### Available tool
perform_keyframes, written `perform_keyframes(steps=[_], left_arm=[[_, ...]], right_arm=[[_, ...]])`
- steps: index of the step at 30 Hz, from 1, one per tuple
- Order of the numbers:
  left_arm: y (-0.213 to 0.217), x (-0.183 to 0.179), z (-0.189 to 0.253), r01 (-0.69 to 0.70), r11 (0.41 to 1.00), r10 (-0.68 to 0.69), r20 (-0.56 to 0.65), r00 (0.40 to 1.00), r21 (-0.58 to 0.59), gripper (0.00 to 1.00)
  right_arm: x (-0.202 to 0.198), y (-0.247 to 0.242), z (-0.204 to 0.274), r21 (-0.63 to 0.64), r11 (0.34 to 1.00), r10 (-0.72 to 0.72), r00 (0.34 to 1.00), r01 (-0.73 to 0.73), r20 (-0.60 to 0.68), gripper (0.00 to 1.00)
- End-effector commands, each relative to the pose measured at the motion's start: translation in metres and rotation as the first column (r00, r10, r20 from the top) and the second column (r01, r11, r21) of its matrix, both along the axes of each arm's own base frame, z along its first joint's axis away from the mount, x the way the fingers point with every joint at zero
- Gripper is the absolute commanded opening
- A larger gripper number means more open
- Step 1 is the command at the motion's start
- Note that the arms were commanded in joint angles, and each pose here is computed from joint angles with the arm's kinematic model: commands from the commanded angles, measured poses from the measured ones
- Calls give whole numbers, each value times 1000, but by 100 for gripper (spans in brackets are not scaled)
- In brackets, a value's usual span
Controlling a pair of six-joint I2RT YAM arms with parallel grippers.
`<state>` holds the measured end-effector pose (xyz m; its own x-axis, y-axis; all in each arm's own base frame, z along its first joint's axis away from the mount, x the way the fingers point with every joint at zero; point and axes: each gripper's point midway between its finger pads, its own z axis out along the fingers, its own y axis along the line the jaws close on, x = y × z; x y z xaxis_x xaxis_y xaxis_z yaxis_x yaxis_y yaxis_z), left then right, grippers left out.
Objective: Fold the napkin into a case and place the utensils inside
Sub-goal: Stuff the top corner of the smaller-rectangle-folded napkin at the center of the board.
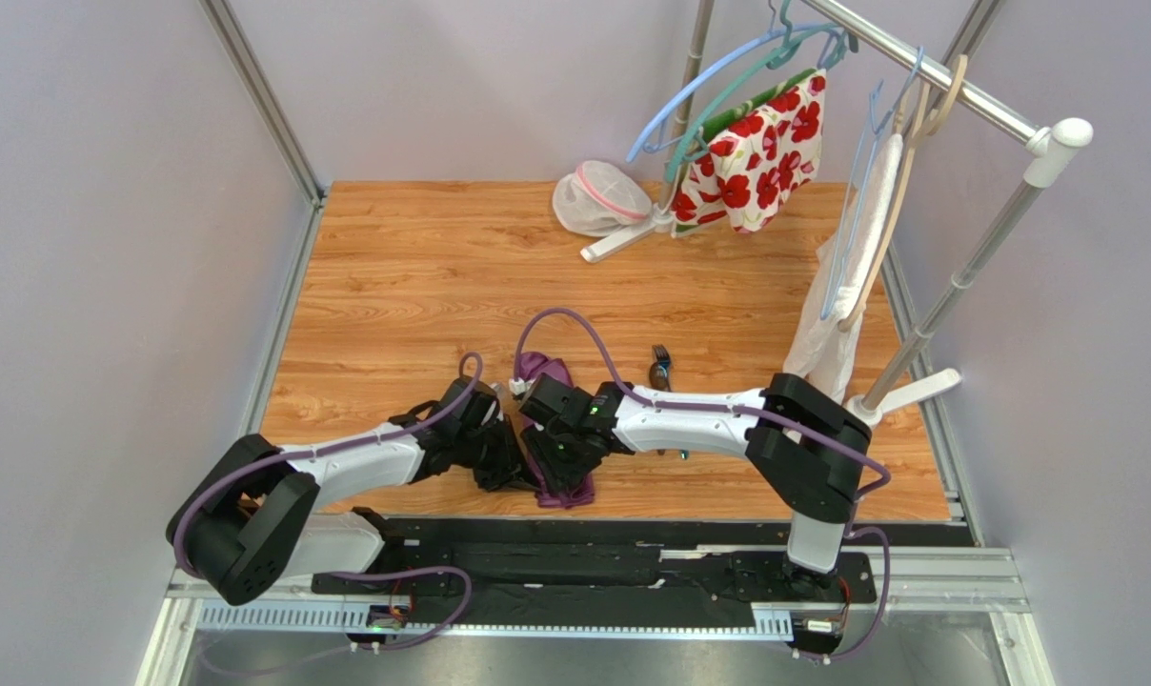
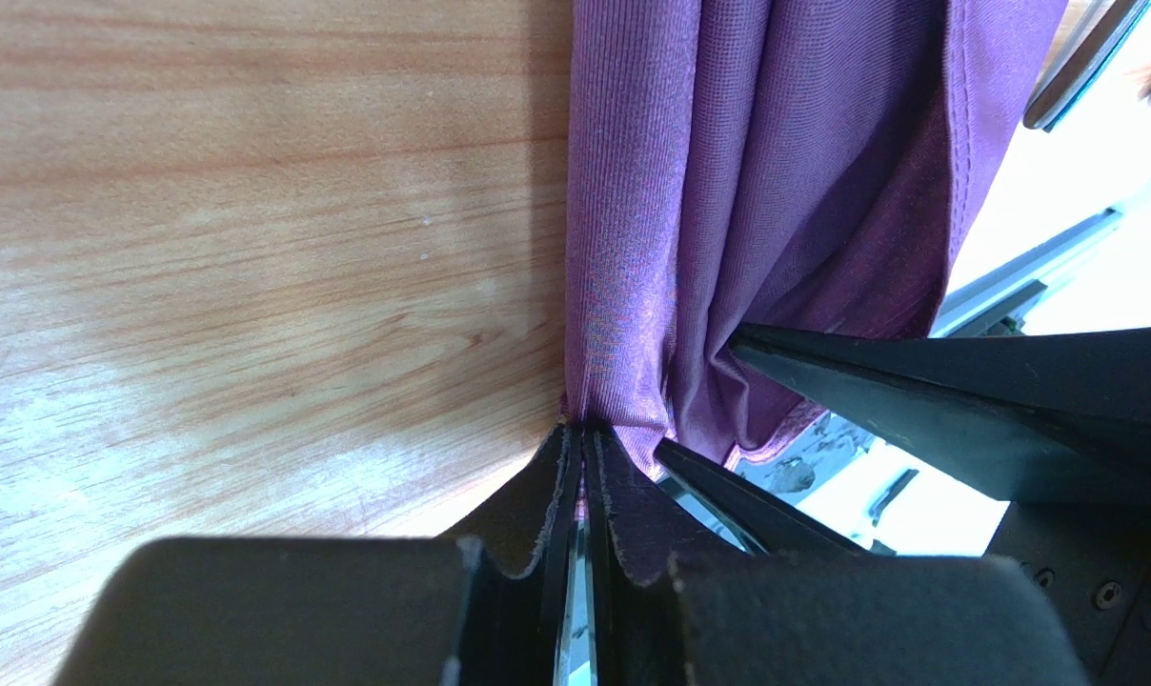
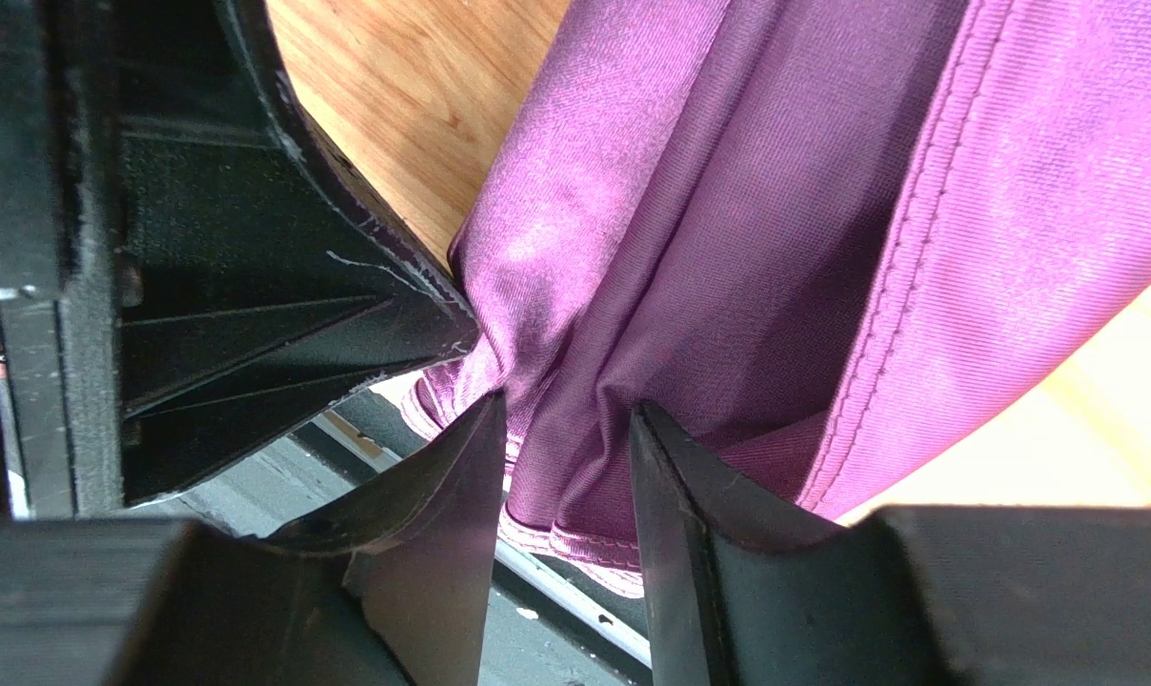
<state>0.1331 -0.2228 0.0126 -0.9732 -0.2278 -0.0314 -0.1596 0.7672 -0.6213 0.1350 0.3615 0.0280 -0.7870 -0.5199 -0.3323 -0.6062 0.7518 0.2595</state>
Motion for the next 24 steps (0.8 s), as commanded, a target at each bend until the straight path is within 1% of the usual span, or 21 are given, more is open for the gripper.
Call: perform_keyframes(steps=[1, 5, 8, 10, 11, 13, 16, 19, 20, 24], left_arm=[[7, -3, -9, -11, 999, 11, 2, 1000, 36, 10], [7, -3, -7, -13, 999, 13, 5, 1000, 34, 10], [7, -4, -7, -15, 999, 15, 6, 1000, 34, 10], [7, -4, -6, -13, 999, 13, 3, 1000, 29, 10], [7, -5, -6, -14, 999, 14, 4, 1000, 30, 10], [6, -4, -5, -14, 1000, 14, 3, 1000, 27, 10], [5, -5, -3, -10, 1000, 10, 6, 1000, 19, 10], [4, -5, 1, -6, 1000, 6, 15, 1000, 14, 10], [4, -5, 3, -4, 1000, 4, 19, 1000, 10, 10], [4, -6, 14, 3, 1000, -3, 36, 999, -4, 8]], right_arm=[[6, 4, 8, 28, 1000, -12, 999, 11, 34, 41], [10, -1, 4, 6, 1000, -18, 998, 17, 56, 33], [11, -1, 1, -7, 1000, -16, 998, 16, 63, 21], [10, 0, -1, -9, 1000, -15, 998, 16, 60, 20], [10, 0, -4, -15, 1000, -12, 998, 13, 59, 22], [8, 1, -6, -18, 1000, -7, 998, 9, 57, 23], [7, 0, -7, -21, 1000, -11, 998, 12, 60, 16], [13, -3, 1, -26, 999, -22, 995, 25, 96, 3], [17, -2, 7, -20, 999, -27, 994, 29, 109, 0], [22, -4, 23, 10, 999, -48, 992, 47, 116, 0]])
